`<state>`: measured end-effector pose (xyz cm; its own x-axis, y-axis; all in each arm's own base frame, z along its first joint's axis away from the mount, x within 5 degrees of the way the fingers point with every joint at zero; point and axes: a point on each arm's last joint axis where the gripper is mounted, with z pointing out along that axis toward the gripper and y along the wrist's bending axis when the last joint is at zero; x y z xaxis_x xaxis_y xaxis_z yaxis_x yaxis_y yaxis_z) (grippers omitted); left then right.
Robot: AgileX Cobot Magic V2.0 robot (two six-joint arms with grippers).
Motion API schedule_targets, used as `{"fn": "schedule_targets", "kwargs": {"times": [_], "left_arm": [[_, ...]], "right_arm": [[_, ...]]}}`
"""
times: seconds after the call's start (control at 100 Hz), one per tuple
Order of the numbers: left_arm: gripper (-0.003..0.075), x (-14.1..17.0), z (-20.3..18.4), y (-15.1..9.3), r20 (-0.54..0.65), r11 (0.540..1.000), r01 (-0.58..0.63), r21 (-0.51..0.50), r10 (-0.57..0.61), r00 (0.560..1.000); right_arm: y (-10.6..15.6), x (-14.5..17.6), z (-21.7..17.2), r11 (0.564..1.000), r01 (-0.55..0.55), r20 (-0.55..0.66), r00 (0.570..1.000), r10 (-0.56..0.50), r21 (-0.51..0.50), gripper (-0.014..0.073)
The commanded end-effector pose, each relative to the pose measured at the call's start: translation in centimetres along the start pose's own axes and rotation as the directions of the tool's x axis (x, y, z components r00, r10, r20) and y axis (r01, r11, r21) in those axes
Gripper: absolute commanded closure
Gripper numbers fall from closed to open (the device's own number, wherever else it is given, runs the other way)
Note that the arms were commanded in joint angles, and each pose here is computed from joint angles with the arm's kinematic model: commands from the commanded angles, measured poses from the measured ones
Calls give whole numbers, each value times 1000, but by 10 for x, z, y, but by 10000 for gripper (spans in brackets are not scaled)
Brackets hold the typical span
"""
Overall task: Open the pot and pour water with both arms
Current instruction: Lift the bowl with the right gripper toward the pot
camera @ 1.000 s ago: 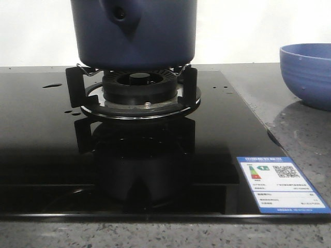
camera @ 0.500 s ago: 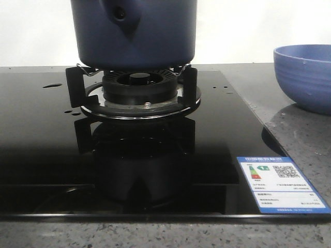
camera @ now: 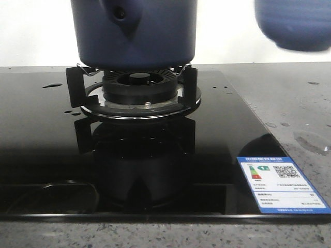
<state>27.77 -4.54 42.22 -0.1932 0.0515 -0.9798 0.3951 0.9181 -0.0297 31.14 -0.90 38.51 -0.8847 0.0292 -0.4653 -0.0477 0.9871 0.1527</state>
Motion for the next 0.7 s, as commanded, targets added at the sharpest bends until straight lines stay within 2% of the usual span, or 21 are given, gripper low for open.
{"fn": "schedule_targets", "kwargs": {"times": [0.0, 0.13, 0.25, 0.44, 0.69], "left_arm": [[363, -22, -17, -1, 110, 999, 13, -37, -8, 994], [363, -22, -17, -1, 110, 999, 13, -37, -8, 994], [363, -22, -17, -1, 110, 999, 13, -37, -8, 994], [363, -22, -17, -1, 110, 999, 13, -37, -8, 994], [363, -22, -17, -1, 111, 999, 13, -38, -8, 994]], "right_arm": [[25, -13, -42, 998, 39, 162, 986, -30, -54, 649], [53, -26, -70, 990, 110, 249, 965, -84, -92, 649], [79, -38, -79, 977, 165, 289, 950, -120, -137, 649], [122, -54, -68, 946, 253, 314, 932, -182, -204, 649], [165, -68, -40, 907, 317, 393, 899, -194, -278, 649]]}}
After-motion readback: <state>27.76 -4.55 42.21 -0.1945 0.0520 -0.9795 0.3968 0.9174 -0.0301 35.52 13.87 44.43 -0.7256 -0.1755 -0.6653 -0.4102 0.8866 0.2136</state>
